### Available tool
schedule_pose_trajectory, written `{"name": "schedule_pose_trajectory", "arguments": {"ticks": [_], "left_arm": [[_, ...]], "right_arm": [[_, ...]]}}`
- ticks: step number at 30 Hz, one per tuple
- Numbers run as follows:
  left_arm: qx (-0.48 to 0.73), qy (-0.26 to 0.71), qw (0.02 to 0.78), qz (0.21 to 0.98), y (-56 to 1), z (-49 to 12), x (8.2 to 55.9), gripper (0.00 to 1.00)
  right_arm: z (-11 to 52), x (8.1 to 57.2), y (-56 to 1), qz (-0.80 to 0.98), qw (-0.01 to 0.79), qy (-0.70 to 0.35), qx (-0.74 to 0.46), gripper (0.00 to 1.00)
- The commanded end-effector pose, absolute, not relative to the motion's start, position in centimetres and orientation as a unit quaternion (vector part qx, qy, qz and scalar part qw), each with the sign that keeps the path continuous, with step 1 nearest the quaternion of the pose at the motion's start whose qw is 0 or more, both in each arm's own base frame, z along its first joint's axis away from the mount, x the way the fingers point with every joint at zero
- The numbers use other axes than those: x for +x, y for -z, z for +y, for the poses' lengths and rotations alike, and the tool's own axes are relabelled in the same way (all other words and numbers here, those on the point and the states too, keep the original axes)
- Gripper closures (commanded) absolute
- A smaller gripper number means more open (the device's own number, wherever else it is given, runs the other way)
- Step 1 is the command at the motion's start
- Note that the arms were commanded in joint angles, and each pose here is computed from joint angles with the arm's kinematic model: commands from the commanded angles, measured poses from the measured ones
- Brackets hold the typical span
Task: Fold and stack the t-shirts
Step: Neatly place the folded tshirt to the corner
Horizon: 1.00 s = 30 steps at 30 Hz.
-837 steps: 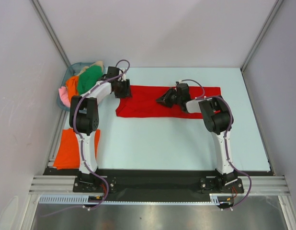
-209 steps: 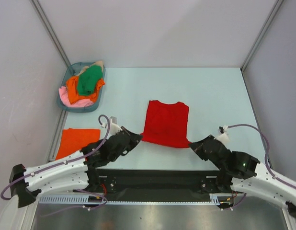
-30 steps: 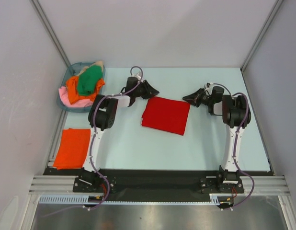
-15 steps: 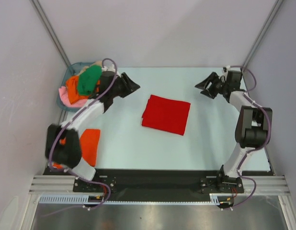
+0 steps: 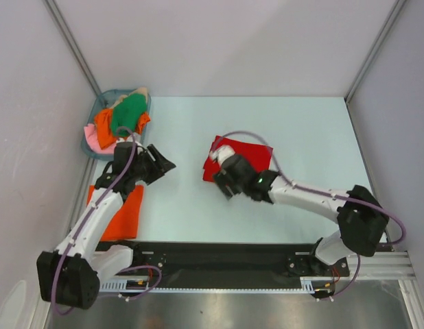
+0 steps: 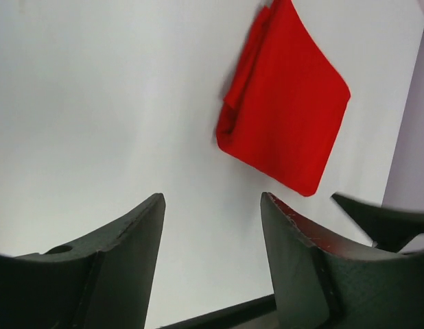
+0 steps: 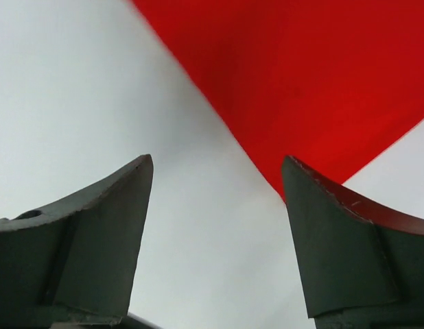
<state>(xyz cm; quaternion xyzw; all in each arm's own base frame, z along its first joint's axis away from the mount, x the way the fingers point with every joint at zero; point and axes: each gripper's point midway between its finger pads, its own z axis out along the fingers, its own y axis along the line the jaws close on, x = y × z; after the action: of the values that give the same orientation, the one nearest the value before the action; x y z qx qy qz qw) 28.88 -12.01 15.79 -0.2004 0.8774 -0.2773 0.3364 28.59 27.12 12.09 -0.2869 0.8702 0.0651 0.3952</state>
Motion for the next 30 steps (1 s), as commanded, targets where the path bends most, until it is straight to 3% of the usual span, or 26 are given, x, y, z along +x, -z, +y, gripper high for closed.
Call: {"name": "schedule_pose_trajectory", "arguments": {"ticks": [1,5,12,18,20,25,28,30], "left_arm": [[-0.233,0.286,0.333,0.868,-16.4,-10.4,27.7,0.36],[-0.285,0.264,0.304,0.87,-15.5,-8.6,27.4,0.24],[-0.331,0.291,0.238,0.865,-13.6,-7.1,27.8,0.24],[-0.327,0.288,0.257,0.863,-14.0,-6.4,29.0,0.22],[-0.326,0.295,0.26,0.859,-14.2,-6.6,29.5,0.16],[-0.321,0.306,0.257,0.859,-13.9,-6.8,30.9,0.15],[-0.33,0.32,0.249,0.853,-13.2,-7.1,31.7,0.09],[-0.326,0.349,0.241,0.845,-13.3,-8.2,32.3,0.09]], "right_arm": [[27.3,28.2,-10.8,0.775,0.441,0.119,-0.436,0.19],[30.0,28.2,-8.2,0.712,0.436,0.207,-0.51,0.26],[34.5,29.3,-5.2,0.636,0.444,0.248,-0.581,0.4],[33.8,31.7,-2.5,0.624,0.4,0.28,-0.61,0.52],[33.5,32.4,-2.3,0.632,0.394,0.276,-0.608,0.59],[33.0,33.6,-2.6,0.641,0.389,0.258,-0.609,0.78],[33.3,33.6,-3.2,0.642,0.391,0.237,-0.616,0.99],[33.2,33.5,-3.6,0.648,0.391,0.227,-0.613,1.0]]}}
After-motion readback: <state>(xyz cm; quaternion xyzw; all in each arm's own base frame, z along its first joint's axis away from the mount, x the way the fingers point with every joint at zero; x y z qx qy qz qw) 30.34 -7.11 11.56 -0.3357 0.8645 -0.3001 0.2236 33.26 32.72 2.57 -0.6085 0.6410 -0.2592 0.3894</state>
